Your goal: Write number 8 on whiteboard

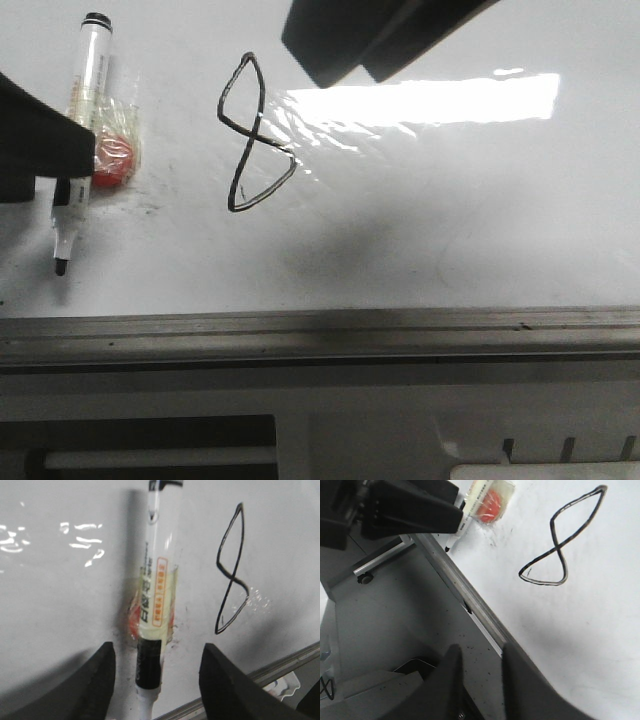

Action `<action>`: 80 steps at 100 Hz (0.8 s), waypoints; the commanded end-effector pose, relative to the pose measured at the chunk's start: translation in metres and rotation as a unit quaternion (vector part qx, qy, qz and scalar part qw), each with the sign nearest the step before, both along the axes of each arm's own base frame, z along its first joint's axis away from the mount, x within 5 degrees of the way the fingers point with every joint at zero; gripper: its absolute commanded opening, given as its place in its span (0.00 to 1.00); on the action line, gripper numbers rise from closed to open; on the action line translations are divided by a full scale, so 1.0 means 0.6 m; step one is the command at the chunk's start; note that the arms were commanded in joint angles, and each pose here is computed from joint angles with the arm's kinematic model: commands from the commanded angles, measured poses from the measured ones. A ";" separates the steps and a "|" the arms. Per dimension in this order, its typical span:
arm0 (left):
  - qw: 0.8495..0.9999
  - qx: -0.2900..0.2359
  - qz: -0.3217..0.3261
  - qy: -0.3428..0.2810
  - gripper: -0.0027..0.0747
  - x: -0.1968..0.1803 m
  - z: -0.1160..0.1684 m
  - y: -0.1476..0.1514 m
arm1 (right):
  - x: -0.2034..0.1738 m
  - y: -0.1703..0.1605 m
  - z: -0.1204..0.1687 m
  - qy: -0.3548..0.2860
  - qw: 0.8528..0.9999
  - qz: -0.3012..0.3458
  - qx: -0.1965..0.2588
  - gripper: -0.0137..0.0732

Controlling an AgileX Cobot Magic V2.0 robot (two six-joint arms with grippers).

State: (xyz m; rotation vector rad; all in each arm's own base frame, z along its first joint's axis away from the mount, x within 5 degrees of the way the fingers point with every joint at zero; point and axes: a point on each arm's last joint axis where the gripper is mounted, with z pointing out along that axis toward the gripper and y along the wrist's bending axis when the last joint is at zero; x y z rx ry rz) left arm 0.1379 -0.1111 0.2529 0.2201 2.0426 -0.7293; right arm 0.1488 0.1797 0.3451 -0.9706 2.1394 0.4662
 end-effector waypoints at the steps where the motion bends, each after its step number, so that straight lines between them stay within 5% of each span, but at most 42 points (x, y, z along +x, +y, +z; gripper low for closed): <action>1: 0.997 -0.036 0.012 -0.070 0.40 -0.002 0.045 0.008 | -0.001 -0.009 0.035 -0.056 0.998 -0.001 0.037 0.07; 14: 0.990 -0.051 0.007 -0.132 0.01 -0.022 0.074 0.025 | -0.012 -0.023 0.047 -0.099 0.992 0.000 0.074 0.09; 48: 0.965 -0.062 -0.004 -0.255 0.01 -0.083 0.102 0.072 | -0.090 -0.114 0.035 -0.262 0.941 0.013 0.212 0.09; 80: 0.959 -0.051 -0.009 -0.277 0.01 -0.118 0.043 0.100 | -0.162 -0.200 -0.055 -0.295 0.921 0.011 0.252 0.09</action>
